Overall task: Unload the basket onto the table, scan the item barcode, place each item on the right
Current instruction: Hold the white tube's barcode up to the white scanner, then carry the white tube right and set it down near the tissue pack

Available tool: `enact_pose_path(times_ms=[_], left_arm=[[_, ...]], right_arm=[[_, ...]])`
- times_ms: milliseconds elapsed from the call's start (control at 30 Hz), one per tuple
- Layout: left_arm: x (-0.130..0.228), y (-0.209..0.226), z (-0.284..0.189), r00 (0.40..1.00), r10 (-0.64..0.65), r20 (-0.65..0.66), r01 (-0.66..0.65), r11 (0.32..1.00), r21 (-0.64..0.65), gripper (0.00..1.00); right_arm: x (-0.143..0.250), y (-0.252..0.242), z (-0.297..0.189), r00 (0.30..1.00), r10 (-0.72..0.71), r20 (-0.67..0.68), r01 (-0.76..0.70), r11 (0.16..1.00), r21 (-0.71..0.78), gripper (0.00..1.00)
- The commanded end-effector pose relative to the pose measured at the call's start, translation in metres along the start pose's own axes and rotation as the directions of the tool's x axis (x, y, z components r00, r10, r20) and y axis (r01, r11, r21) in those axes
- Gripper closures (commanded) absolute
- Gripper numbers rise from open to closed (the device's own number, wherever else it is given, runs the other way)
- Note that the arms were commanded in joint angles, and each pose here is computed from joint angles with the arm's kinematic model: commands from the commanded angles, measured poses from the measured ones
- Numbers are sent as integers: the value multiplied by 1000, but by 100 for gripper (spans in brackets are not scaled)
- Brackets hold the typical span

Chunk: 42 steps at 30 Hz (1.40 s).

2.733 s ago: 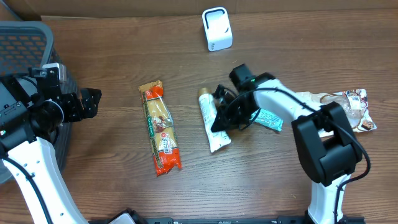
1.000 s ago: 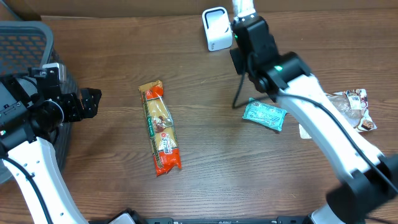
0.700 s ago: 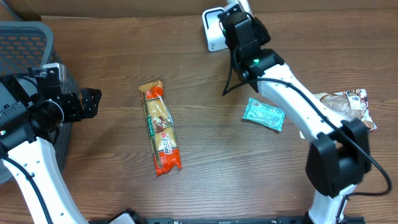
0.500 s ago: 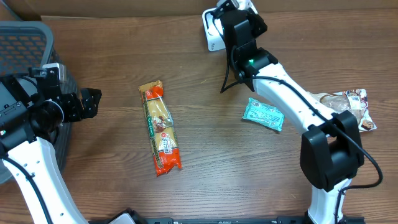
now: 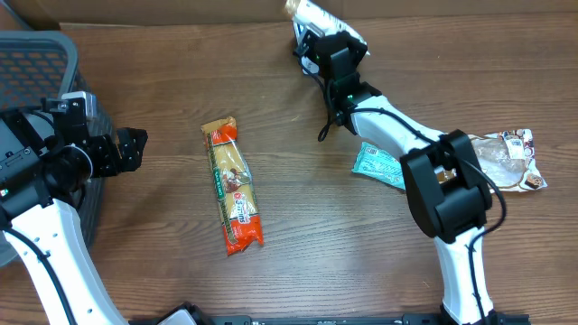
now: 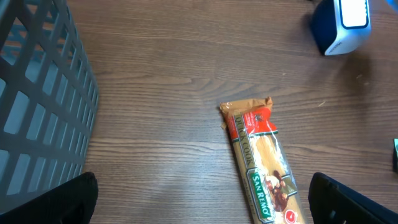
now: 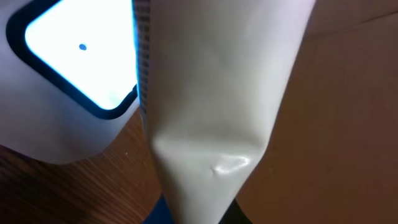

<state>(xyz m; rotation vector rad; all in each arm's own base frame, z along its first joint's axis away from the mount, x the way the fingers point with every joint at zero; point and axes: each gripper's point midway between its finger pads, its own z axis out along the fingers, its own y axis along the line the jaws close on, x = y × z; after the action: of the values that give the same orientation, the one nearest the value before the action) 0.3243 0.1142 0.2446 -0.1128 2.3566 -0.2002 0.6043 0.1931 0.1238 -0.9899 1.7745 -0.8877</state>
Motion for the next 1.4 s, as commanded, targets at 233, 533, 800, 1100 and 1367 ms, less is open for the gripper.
enact_pose_path(times_ms=[233, 533, 800, 1100, 1367], left_arm=[[-1, -2, 0, 1000, 13, 5, -13, 1000, 13, 0], [-1, -2, 0, 1000, 13, 5, -13, 1000, 13, 1], [-1, -2, 0, 1000, 13, 5, -13, 1000, 13, 0], [-1, -2, 0, 1000, 13, 5, -13, 1000, 13, 0], [-1, -2, 0, 1000, 13, 5, -13, 1000, 13, 1]], right_arm=[[-2, -21, 7, 999, 32, 2, -32, 997, 64, 96], [5, -14, 8, 1000, 7, -29, -6, 999, 39, 96], [-4, -36, -8, 998, 31, -54, -24, 992, 124, 96], [-32, -102, -86, 988, 151, 16, -152, 987, 51, 96], [-44, -130, -201, 892, 433, 130, -356, 850, -388, 96]])
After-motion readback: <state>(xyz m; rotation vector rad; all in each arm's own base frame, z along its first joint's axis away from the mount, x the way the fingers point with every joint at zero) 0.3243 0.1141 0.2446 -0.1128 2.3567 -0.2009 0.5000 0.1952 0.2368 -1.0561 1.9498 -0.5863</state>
